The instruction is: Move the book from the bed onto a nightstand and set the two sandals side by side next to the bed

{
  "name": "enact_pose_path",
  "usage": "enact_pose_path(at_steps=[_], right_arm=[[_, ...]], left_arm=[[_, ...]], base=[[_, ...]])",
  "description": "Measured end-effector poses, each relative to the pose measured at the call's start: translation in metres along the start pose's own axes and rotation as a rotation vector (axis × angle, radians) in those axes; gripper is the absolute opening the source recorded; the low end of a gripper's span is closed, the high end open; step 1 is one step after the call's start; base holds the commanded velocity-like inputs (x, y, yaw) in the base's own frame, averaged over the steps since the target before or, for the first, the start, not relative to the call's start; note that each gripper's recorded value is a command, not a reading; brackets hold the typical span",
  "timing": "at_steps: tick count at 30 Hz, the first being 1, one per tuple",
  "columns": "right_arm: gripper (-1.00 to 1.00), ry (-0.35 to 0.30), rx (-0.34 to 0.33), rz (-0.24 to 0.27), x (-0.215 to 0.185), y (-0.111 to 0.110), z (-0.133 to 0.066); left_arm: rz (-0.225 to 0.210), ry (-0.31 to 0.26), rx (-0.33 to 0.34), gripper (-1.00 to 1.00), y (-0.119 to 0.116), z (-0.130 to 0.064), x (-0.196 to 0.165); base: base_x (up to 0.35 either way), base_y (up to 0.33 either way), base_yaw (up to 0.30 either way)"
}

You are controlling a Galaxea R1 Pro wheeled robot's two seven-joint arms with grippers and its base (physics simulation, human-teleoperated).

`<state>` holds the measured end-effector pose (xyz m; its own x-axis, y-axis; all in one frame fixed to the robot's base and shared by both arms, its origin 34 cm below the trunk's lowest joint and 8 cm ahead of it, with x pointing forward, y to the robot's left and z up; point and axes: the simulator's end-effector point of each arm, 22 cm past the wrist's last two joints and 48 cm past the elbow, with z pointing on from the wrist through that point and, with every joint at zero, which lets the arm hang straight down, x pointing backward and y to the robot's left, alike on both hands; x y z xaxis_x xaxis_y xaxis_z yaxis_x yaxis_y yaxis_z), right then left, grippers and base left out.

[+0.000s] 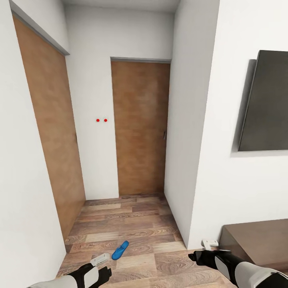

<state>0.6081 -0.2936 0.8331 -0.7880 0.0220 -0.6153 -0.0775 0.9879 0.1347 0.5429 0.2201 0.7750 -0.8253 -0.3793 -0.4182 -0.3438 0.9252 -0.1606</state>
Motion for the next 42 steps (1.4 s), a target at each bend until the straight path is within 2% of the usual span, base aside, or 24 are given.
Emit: enact_pose_path(at_steps=[6,20,42], right_arm=[[1.00,0.000,0.000,-0.001,0.0000,0.0000,0.0000],[1.00,0.001,0.001,-0.002,0.0003,-0.0001,0.0000],[1.00,0.001,0.001,-0.003,0.0003,-0.0001,0.0000]], left_arm=[[0.000,0.000,0.000,1.00,0.0001,0.0000,0.0000],[0.000,0.000,0.000,1.00,0.0000,0.0000,-0.0001],[0.000,0.000,0.001,1.00,-0.0008,-0.0001,0.0002]], base=[[0.000,0.001,0.095],[0.000,0.000,0.228],[0.000,0.000,0.008]])
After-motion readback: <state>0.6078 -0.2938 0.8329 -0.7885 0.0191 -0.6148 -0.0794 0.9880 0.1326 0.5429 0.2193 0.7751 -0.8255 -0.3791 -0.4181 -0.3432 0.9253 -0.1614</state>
